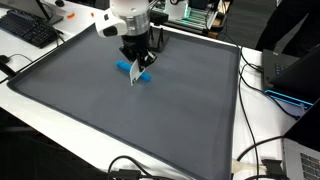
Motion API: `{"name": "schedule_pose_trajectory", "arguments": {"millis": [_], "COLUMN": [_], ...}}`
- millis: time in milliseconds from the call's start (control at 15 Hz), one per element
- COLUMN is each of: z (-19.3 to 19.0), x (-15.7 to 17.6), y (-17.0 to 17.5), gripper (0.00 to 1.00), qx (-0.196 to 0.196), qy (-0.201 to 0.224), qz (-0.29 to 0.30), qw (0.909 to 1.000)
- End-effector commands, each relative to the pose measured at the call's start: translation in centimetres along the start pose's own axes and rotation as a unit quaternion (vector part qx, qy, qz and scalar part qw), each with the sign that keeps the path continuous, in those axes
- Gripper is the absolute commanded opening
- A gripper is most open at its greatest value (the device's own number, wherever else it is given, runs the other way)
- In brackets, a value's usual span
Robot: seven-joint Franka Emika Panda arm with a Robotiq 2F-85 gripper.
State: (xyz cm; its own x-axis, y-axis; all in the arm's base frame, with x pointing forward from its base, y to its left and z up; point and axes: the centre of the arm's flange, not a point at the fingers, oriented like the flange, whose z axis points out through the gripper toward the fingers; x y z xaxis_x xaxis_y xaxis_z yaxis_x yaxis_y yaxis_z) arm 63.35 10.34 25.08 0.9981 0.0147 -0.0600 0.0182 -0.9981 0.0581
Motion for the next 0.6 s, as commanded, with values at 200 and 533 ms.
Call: {"name": "schedule_pose_trajectory", "arguments": {"millis": [200, 533], "z": [2.2, 3.9], "x": [0.2, -0.4], "y": [0.5, 1.4], "gripper": [0.01, 0.01], "qx": [0.016, 0.019], "qy": [0.013, 0.006], "qz": [0.020, 0.020], "qw": [0.9996, 0.9996]}}
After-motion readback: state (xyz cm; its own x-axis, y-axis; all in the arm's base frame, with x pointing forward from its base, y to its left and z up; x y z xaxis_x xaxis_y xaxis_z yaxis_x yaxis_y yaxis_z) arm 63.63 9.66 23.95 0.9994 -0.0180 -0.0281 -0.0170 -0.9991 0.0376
